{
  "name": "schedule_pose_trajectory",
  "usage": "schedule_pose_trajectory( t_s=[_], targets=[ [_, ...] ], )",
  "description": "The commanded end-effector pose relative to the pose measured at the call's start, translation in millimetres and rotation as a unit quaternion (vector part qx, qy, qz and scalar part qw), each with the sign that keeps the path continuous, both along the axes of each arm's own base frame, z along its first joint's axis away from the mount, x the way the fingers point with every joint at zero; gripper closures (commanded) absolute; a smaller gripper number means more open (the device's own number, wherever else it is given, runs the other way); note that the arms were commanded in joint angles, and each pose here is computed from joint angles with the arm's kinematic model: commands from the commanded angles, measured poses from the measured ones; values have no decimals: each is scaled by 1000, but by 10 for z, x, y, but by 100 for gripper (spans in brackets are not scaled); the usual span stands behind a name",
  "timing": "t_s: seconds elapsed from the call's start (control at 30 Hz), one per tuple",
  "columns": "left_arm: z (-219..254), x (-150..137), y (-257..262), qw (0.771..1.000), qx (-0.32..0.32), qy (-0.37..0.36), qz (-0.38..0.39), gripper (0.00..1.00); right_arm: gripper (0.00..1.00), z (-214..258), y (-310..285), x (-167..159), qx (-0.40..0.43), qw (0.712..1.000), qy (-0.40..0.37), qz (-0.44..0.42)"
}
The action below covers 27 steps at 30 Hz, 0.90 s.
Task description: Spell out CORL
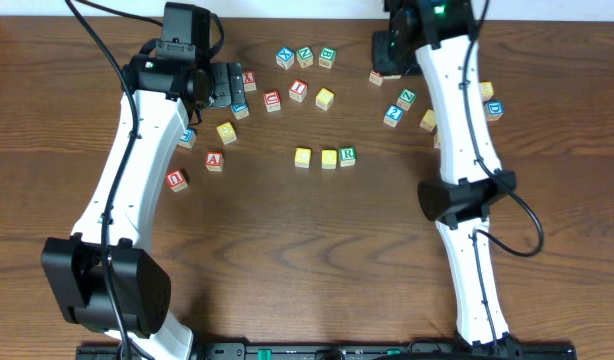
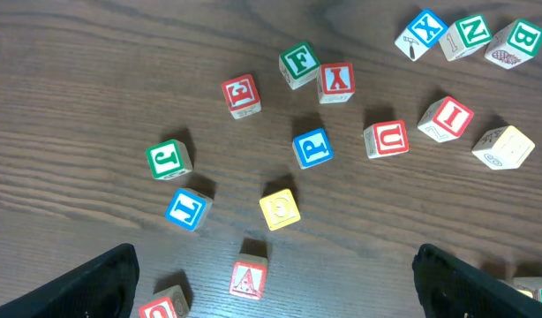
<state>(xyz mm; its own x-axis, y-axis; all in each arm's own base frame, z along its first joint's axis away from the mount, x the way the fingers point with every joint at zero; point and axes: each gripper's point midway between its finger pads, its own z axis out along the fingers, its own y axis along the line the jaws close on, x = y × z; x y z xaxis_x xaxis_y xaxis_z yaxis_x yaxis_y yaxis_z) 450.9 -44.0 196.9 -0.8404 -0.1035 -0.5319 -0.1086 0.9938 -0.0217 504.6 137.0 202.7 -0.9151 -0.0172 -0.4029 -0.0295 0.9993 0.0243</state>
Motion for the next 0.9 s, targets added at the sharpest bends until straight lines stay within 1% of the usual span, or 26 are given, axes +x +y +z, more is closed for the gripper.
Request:
schedule_pose_trajectory(
  t_s=[0.0,0.23,0.33,0.43,0.53,0.67,0.77,0.87],
  targets=[
    [-66,7,-2,1000,3,8,-1,2,69,630,-40,-138,10,998,-65,11],
    [-66,7,-2,1000,3,8,-1,2,68,1189,20,-410,51,992,-107,41],
    [-66,7,-2,1000,3,8,-1,2,67,1322,11,-527,59,991,-110,45],
    [-66,7,-2,1000,3,8,-1,2,67,1358,-18,-621,57,992,-103,45],
    [-66,7,-2,1000,3,8,-1,2,65,1245,-32,-667,50,995,-76,44],
    [-66,7,-2,1000,3,8,-1,2,65,896,58,-670,51,997,-18,53],
    [-68,7,-2,1000,3,8,-1,2,65,624,220,-568,56,996,2,65],
    [-66,7,-2,1000,3,8,-1,2,64,363,538,-416,80,992,0,93]
  ],
)
